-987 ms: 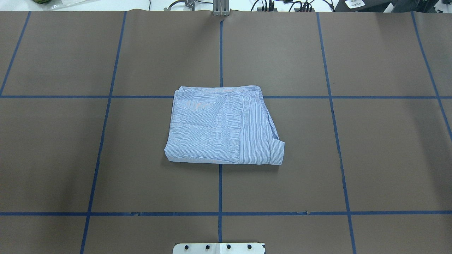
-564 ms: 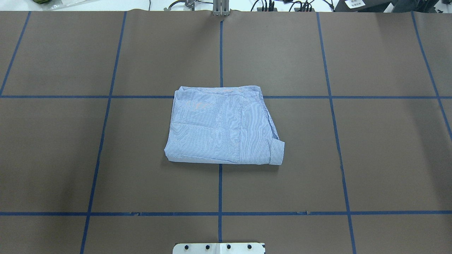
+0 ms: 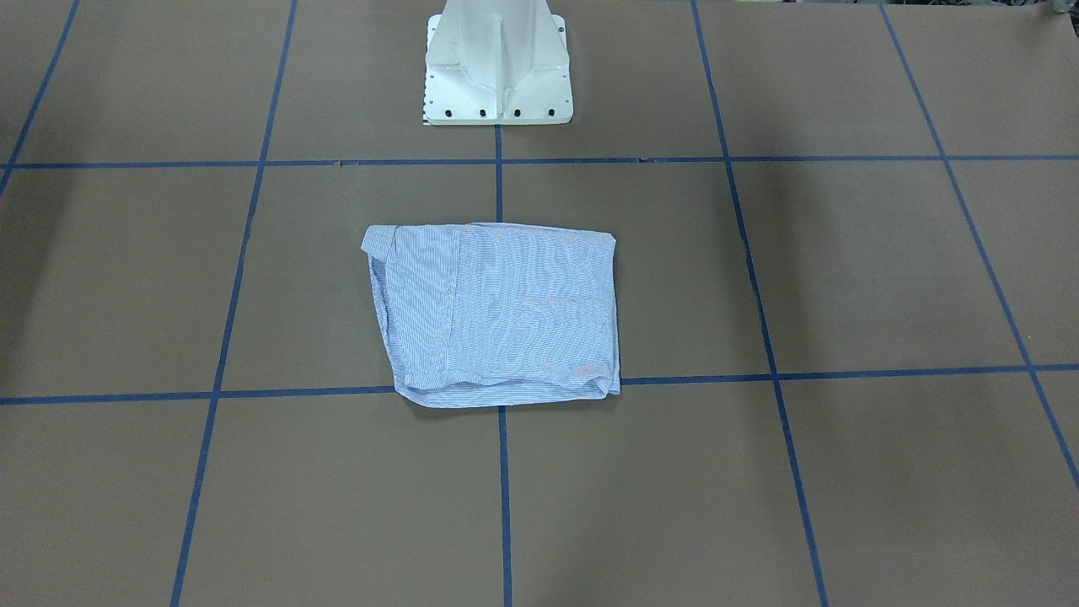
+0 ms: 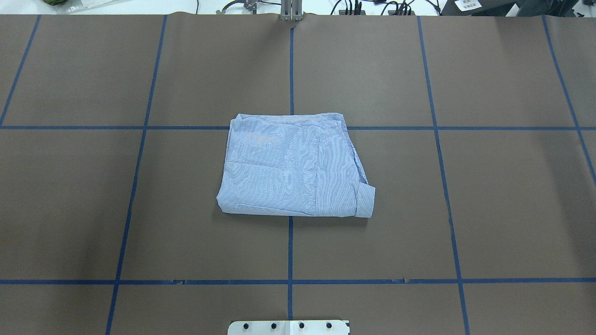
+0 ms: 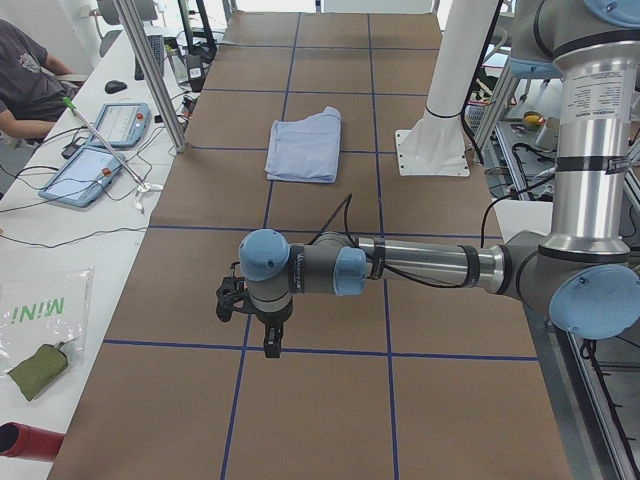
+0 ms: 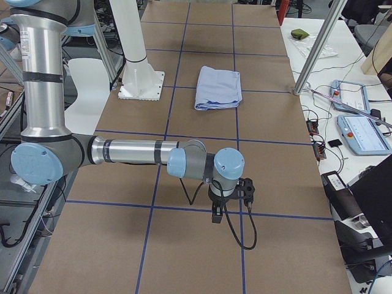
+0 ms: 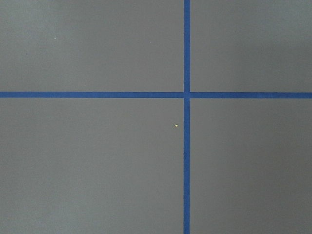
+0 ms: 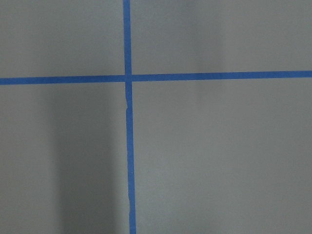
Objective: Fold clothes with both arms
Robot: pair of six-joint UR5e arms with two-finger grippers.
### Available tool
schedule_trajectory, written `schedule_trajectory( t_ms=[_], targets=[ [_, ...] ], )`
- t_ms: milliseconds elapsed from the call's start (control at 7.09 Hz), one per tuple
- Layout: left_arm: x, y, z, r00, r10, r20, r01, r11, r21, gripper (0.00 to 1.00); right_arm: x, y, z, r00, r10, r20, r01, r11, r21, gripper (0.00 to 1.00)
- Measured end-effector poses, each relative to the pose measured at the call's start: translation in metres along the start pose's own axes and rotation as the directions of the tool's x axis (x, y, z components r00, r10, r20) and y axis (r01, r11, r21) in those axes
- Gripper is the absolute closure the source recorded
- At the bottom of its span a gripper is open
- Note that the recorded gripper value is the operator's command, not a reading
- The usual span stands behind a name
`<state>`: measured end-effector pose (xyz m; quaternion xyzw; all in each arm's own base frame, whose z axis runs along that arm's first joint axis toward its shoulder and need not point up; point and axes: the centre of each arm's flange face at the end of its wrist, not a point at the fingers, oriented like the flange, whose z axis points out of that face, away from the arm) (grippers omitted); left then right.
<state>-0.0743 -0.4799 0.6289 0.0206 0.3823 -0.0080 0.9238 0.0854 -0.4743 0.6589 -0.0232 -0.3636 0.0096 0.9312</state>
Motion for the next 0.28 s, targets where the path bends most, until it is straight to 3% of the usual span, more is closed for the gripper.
schedule_trajectory(
  t_ms=[282],
  targets=[
    [0.0001,-0.0001,-0.0001,1.0,0.0,0.0,0.0,1.0,0.0,0.0,0.0004,0.0005,0.0003,1.0,0.001,0.0,-0.001,1.0,-0.001,0.0]
  ],
)
